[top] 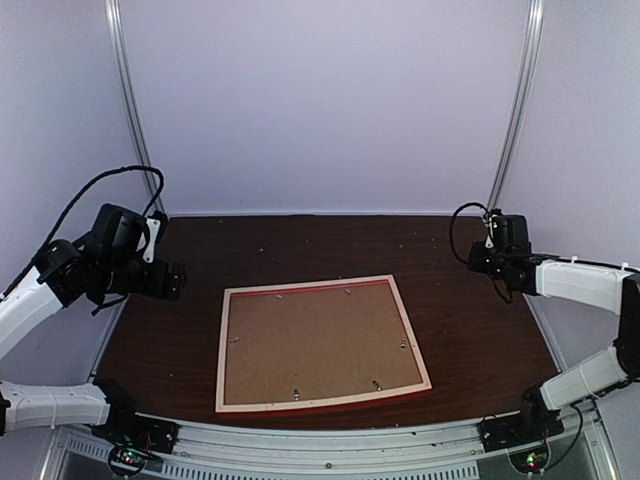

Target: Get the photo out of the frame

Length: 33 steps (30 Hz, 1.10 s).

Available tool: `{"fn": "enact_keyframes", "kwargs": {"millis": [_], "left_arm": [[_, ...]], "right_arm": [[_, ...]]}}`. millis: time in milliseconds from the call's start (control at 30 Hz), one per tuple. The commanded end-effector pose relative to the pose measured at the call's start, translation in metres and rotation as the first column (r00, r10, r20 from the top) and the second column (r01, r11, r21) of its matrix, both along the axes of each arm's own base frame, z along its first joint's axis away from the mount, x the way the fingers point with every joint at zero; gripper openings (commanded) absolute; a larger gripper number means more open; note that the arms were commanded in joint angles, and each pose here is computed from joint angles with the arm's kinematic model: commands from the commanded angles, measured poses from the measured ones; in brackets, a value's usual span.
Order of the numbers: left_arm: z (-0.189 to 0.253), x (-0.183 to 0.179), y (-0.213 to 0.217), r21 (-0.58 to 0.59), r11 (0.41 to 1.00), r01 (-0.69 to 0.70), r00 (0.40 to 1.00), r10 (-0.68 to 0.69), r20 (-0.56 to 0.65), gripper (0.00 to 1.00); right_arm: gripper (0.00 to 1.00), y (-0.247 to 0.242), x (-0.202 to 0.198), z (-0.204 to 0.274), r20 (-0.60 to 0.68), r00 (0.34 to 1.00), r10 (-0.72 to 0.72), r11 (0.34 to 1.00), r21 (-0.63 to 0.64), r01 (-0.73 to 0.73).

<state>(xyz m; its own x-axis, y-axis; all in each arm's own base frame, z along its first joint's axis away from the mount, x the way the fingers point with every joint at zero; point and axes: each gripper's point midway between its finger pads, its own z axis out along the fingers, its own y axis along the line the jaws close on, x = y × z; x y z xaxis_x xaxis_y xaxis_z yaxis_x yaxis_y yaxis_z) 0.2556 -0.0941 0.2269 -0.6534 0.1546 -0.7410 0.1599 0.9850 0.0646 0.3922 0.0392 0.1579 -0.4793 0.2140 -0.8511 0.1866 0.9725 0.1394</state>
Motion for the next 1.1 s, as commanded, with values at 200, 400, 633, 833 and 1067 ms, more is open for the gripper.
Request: {"fn": "enact_keyframes", "kwargs": {"millis": [200, 400, 633, 833, 1067], "left_arm": [[0.002, -0.008, 0.02, 0.096, 0.995, -0.004, 0.999, 0.001, 0.037, 0.98], [-0.001, -0.006, 0.019, 0.12, 0.993, 0.01, 1.0, -0.014, 0.025, 0.98], [-0.004, -0.006, 0.017, 0.122, 0.992, 0.023, 1.0, -0.025, 0.013, 0.98], [-0.003, -0.006, 0.016, 0.116, 0.993, 0.029, 0.999, -0.03, 0.013, 0.98], [-0.002, -0.007, 0.016, 0.113, 0.993, 0.028, 0.999, -0.03, 0.019, 0.98]], "right_arm": [[0.0, -0.016, 0.02, -0.05, -0.082, 0.996, -0.031, 0.966, 0.255, 0.051], [0.0, -0.019, 0.019, -0.079, -0.18, 0.983, -0.031, 0.957, 0.279, 0.081], [0.03, -0.013, 0.014, -0.105, -0.286, 0.958, 0.004, 0.958, 0.277, 0.078], [0.17, -0.015, 0.007, -0.112, -0.332, 0.943, 0.0, 0.959, 0.268, 0.094], [0.24, -0.016, -0.004, -0.116, -0.365, 0.931, 0.003, 0.963, 0.252, 0.096]]}}
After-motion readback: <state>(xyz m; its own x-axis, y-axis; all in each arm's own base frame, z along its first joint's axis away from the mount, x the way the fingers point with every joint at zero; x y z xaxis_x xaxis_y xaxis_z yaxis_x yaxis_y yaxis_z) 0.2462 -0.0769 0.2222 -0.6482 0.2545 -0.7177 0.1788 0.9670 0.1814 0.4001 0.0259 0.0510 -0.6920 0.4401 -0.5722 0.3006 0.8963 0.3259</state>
